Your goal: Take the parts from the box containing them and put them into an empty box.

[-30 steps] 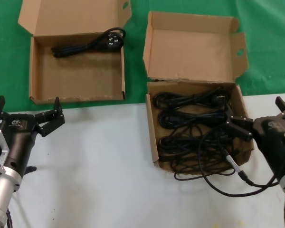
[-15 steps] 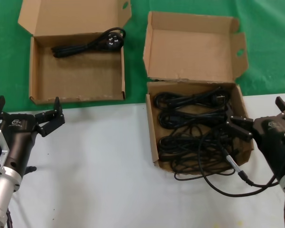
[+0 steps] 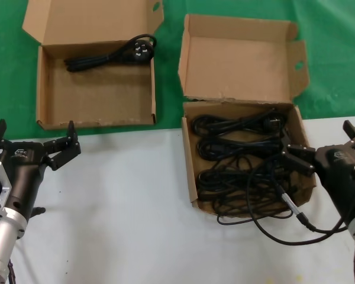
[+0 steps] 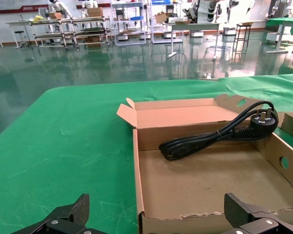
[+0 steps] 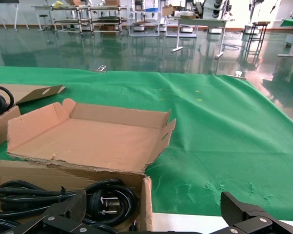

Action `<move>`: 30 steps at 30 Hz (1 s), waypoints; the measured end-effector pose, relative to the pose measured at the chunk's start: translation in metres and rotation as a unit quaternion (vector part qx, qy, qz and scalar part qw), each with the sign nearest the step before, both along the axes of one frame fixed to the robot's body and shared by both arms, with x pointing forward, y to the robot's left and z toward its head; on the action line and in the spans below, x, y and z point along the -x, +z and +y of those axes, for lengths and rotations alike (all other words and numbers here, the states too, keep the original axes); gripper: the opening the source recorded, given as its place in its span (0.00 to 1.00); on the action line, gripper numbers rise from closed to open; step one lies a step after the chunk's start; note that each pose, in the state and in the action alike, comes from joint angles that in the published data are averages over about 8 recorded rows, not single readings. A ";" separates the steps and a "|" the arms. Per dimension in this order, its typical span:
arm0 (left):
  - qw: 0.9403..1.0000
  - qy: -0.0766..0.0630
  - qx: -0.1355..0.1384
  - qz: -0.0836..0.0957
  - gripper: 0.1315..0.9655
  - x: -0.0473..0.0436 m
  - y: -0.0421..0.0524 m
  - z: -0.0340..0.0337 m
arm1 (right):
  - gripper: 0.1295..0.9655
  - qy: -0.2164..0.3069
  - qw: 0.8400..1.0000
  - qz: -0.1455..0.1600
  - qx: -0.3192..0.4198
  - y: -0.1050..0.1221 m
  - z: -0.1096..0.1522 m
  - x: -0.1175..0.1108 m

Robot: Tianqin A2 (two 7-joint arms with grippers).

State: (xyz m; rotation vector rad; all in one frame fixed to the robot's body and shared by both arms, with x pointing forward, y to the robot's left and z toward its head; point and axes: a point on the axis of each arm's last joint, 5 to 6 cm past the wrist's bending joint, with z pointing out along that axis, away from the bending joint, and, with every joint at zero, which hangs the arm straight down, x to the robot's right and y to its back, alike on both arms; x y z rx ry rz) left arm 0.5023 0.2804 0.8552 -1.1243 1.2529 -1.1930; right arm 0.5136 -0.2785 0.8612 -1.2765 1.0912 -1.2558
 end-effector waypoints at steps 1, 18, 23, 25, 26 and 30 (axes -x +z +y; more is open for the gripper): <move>1.000 0.000 0.000 0.000 1.00 0.0000 0.0000 0.0000 | 1.00 0.000 1.000 0.000 0.000 0.000 0.000 0.000; 1.000 0.000 0.000 0.000 1.00 0.0000 0.0000 0.0000 | 1.00 0.000 1.000 0.000 0.000 0.000 0.000 0.000; 1.000 0.000 0.000 0.000 1.00 0.0000 0.0000 0.0000 | 1.00 0.000 1.000 0.000 0.000 0.000 0.000 0.000; 1.000 0.000 0.000 0.000 1.00 0.0000 0.0000 0.0000 | 1.00 0.000 1.000 0.000 0.000 0.000 0.000 0.000; 1.000 0.000 0.000 0.000 1.00 0.0000 0.0000 0.0000 | 1.00 0.000 1.000 0.000 0.000 0.000 0.000 0.000; 1.000 0.000 0.000 0.000 1.00 0.0000 0.0000 0.0000 | 1.00 0.000 1.000 0.000 0.000 0.000 0.000 0.000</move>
